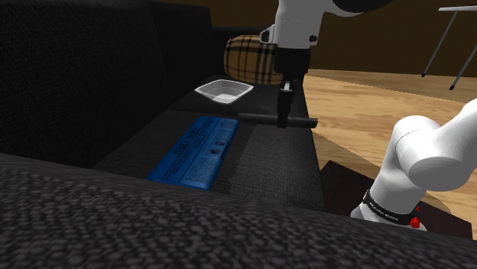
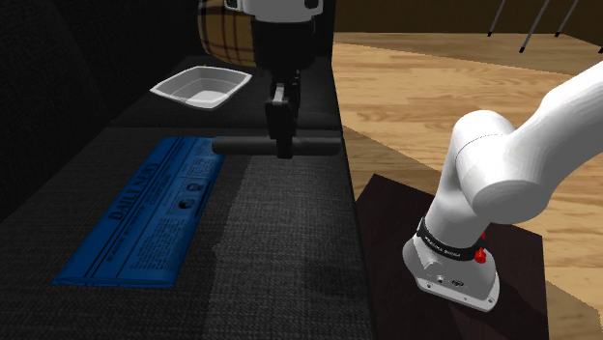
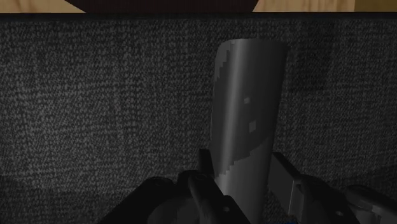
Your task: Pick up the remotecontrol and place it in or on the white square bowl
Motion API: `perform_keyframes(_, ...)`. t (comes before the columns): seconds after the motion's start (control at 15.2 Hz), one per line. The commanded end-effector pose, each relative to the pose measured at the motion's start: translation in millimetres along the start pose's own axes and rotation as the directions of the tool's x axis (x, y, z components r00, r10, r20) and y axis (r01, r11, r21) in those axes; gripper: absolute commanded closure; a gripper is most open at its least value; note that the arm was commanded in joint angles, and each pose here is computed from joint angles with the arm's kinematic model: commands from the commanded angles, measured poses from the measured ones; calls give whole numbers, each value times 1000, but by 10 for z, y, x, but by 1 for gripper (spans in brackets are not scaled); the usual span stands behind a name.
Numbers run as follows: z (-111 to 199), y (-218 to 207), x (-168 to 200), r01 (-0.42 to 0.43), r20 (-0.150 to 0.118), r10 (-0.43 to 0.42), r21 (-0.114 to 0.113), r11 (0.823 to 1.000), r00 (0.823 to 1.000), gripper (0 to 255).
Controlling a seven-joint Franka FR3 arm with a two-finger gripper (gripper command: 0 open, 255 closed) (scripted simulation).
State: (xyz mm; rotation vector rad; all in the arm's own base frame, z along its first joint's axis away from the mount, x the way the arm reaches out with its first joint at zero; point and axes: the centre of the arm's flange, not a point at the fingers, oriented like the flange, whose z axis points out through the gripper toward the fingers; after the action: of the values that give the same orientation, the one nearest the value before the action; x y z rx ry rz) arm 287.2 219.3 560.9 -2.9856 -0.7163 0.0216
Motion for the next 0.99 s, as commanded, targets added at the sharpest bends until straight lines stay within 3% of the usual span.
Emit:
perform_keyframes(0.0, -115, -9, 1, 0, 0, 0, 0, 1000, 1000, 255)
perform_keyframes(0.13, -186, -14, 1, 0, 0, 0, 0, 1000, 1000, 255)
perform_keyframes(0.92, -241, 1256, 945, 0, 0, 0, 0, 1000, 1000, 255)
